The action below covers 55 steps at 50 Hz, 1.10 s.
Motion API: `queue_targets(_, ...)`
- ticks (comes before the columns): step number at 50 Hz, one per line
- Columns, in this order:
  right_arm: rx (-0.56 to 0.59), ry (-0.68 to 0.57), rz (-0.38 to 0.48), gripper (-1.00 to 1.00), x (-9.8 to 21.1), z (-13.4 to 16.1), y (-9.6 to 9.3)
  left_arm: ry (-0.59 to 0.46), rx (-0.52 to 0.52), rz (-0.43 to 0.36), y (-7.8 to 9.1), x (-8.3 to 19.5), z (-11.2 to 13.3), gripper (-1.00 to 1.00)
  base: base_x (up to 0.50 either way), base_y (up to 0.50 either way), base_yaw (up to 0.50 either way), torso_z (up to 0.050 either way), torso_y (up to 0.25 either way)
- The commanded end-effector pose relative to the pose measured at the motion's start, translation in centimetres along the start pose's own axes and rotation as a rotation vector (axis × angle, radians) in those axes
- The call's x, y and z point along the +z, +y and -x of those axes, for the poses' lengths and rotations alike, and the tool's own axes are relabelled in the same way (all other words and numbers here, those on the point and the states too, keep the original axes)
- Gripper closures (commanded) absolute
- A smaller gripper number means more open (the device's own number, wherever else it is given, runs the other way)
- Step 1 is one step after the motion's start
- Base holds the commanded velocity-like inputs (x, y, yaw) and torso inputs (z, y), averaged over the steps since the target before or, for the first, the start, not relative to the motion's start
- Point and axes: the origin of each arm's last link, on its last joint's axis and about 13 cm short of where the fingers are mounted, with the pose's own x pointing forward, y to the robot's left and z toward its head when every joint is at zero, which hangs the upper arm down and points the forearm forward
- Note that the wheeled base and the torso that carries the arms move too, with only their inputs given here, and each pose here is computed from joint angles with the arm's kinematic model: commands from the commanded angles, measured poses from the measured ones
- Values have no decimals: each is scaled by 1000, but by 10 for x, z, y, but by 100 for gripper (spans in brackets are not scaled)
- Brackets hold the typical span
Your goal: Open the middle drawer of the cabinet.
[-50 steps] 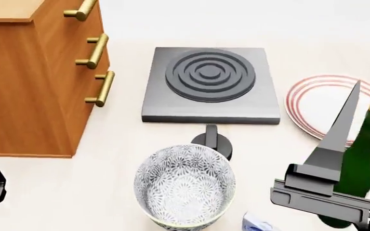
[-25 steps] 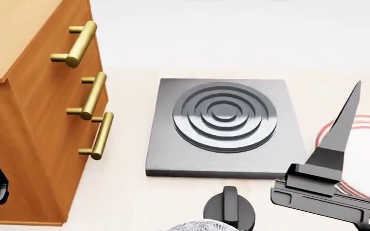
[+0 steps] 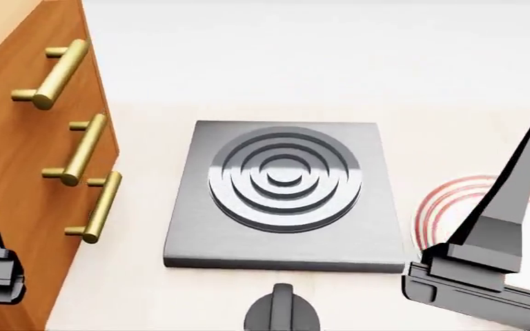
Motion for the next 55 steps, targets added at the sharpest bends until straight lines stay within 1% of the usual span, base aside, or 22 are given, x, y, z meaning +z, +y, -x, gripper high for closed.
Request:
queue_targets(1, 1, -1, -22, -100, 1, 0, -1, 0, -5, -6, -1, 0, 1, -100, 0, -500, 0, 0, 0)
queue_targets(23, -15, -21, 7, -100, 3, 0, -3, -8, 18, 8, 3, 3, -5, -100, 0, -55, 0, 0, 0)
queue_targets(26, -28, -13, 11, -100, 0, 0, -5, -67, 1, -63, 9, 24, -20, -100, 0, 0, 0, 0, 0)
queue_targets(28, -24, -7, 10, -100, -1, 0, -4, -79, -102, -149, 7, 44, -23, -100, 0, 0, 0, 0, 0)
queue_targets(29, -20, -8, 6, -100, 1, 1, -4, -91, -60, -227, 10, 55, -32, -100, 0, 0, 0, 0, 0)
queue_targets(31, -15, -9, 3, -100, 2, 0, -3, -116, -95, -329, 7, 70, -64, -100, 0, 0, 0, 0, 0)
queue_targets(33, -12, -9, 2, -100, 2, 0, -3, -156, -170, -354, 4, 75, -80, -100, 0, 0, 0, 0, 0)
queue_targets(34, -10, -8, 3, -100, 2, 0, -2, -139, -121, -416, 3, 78, -91, -100, 0, 0, 0, 0, 0)
queue_targets(35, -6, -8, 1, -100, 2, 1, -2, -167, -132, -503, -1, 84, -107, -100, 0, 0, 0, 0, 0)
queue_targets(36, -5, -8, 0, -100, 2, 1, -2, -173, -139, -531, -2, 86, -114, -100, 0, 0, 0, 0, 0)
queue_targets(37, -4, -7, 0, -100, 3, 1, -2, -192, -138, -603, -6, 90, -130, -100, 0, 0, 0, 0, 0)
queue_targets(39, -2, -7, -2, -100, 3, 1, -3, -203, -127, -649, -8, 91, -144, -100, 0, 0, 0, 0, 0)
queue_targets(40, 0, -7, -1, -100, 3, 1, -3, -220, -125, -695, -11, 91, -156, -100, 0, 0, 0, 0, 0)
queue_targets(41, 0, -7, -1, -100, 3, 1, -3, -220, -125, -695, -11, 91, -157, -100, 0, 0, 0, 0, 0)
queue_targets(42, 0, -6, -2, -100, 3, 1, -3, -183, -179, -692, -17, 86, -169, -100, 0, 0, 0, 0, 0)
queue_targets(43, -1, -3, 1, -100, 2, 0, -3, -193, -171, -758, -22, 79, -180, -100, 0, 0, 0, 0, 0)
queue_targets(44, -1, -2, 1, -100, 2, 0, -3, -178, -209, -768, -25, 74, -185, -100, 0, 0, 0, 0, 0)
queue_targets(45, 0, 0, 2, -100, 3, 0, -3, -153, -206, -828, -31, 63, -197, -100, 0, 0, 0, 0, 0)
queue_targets(46, 1, 0, 1, -100, 3, 1, -3, -133, -209, -827, -33, 60, -201, -100, 0, 0, 0, 0, 0)
queue_targets(49, 0, -3, 2, -100, 4, 0, -4, -92, -245, -992, -44, 38, -220, -100, 0, 0, 0, 0, 0)
queue_targets(51, -1, -3, 3, -100, 4, 0, -4, -79, -259, -1028, -48, 32, -226, -100, 0, 0, 0, 0, 0)
queue_targets(55, -4, -1, 2, -100, 4, 0, -5, -102, -255, -1182, -55, 20, -241, -100, 0, 0, 0, 0, 0)
